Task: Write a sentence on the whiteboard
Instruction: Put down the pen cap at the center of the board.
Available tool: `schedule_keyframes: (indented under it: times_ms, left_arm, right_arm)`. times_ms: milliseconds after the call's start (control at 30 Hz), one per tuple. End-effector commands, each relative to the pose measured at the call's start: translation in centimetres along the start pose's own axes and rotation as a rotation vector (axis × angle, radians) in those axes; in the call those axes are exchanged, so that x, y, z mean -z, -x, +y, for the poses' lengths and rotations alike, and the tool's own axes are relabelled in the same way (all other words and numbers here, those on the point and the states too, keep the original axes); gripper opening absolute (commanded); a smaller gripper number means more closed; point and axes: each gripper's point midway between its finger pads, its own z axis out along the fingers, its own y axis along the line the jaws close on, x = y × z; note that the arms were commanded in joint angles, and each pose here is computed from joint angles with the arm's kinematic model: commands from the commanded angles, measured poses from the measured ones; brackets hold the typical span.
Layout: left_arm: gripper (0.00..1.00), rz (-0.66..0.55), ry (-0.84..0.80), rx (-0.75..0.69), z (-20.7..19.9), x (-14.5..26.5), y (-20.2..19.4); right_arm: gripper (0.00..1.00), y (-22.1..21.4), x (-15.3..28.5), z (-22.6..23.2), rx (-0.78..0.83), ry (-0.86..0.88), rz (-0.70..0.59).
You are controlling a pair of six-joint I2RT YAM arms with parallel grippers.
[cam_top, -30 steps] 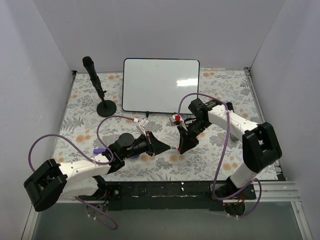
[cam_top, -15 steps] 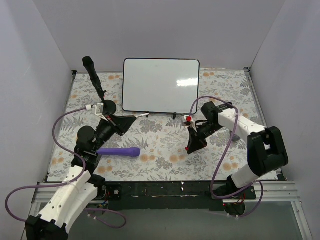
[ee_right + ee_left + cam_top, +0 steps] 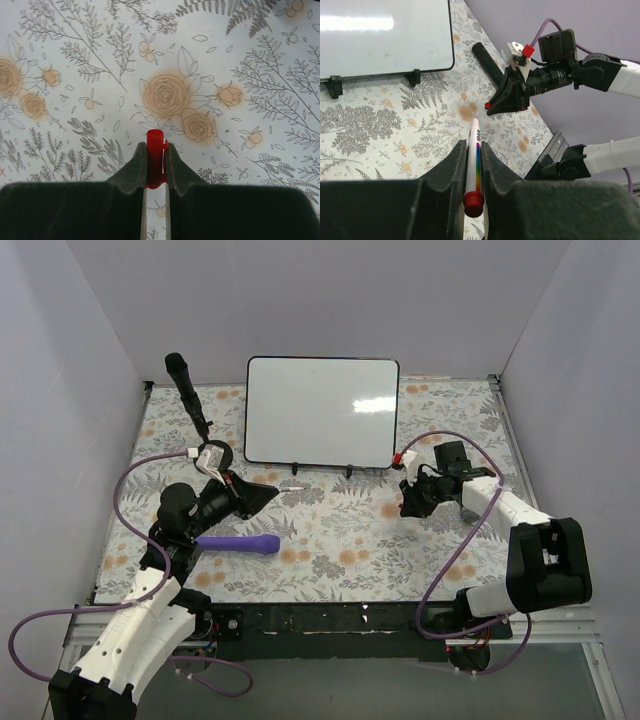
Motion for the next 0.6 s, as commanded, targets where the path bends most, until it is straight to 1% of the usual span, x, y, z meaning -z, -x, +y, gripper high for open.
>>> schedule_keyframes:
  times_ms: [0,33,167,233,367,467,567]
  left_arm:
    - [0.0,0.008,0.027,0.037,0.4,0.3,-0.4]
    - [0.0,0.009,0.024,0.039,0.3,0.4,-0.4]
    - [0.0,0.012,0.044,0.052,0.4,0.8,-0.6]
    - [0.0,0.009,0.05,0.068,0.4,0.8,-0.6]
    - [0.0,0.01,0.056,0.099,0.5,0.8,-0.8]
    - [0.0,0.015,0.065,0.098,0.6,0.8,-0.8]
    - [0.0,0.004,0.066,0.107,0.4,0.7,-0.2]
  right_arm:
    - [0.1,0.6,-0.6,-3.2,-0.06,-0.09,-0.008]
    - [0.13,0.9,-0.6,-3.7,-0.061,-0.094,-0.009]
    - [0.28,0.4,-0.3,-4.6,-0.08,-0.075,0.011]
    - [0.32,0.4,-0.3,-4.8,-0.092,-0.064,0.003]
    - [0.48,0.5,0.1,-6.0,-0.119,-0.078,-0.007]
    - [0.5,0.6,0.2,-6.4,-0.127,-0.082,-0.011]
    - [0.5,1.6,0.7,-6.7,-0.107,-0.068,-0.039]
